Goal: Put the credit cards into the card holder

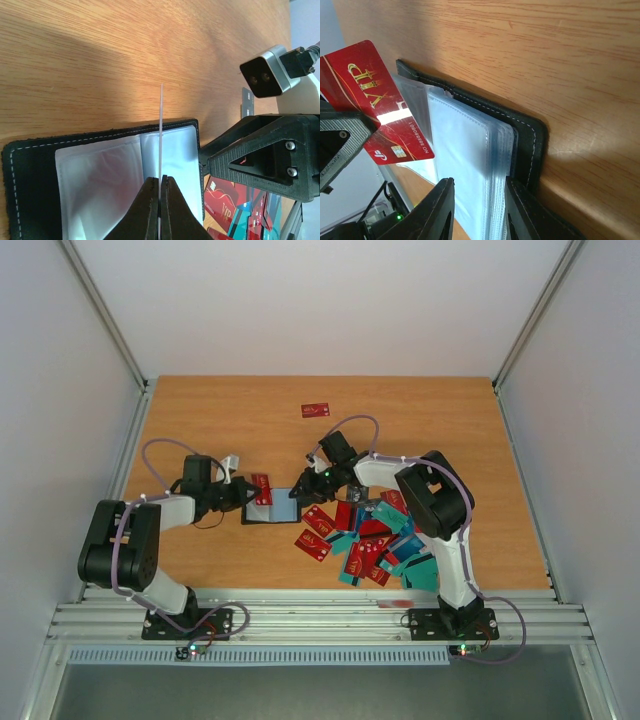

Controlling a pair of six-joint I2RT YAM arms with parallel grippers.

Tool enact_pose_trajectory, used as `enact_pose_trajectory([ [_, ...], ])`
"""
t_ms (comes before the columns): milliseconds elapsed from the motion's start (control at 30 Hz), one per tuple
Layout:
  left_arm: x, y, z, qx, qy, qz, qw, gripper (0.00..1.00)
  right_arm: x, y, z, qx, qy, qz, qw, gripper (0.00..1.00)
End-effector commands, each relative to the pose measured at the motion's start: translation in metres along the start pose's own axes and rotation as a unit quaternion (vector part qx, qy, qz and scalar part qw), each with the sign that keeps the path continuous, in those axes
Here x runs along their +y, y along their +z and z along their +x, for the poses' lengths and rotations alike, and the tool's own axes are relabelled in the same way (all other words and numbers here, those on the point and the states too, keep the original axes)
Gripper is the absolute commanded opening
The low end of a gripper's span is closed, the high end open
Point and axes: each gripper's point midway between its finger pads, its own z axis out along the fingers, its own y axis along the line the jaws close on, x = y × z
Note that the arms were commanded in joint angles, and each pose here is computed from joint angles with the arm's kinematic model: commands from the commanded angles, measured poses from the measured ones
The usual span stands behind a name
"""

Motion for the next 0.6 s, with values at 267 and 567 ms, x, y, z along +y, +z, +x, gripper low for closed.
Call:
enact_pose_trajectory([
  [267,0.003,0.002,0.005,-0.006,0.007,0.002,1.0,0.0,-0.036,0.013,0.016,0.032,0.035,0.035,0.998,0.28],
  [567,-0.007,0.0,0.011,-0.005,0.001,0.028,1.0,0.0,-0.046,0.016,0.022,0.041,0.046,0.044,0.997,0.26],
])
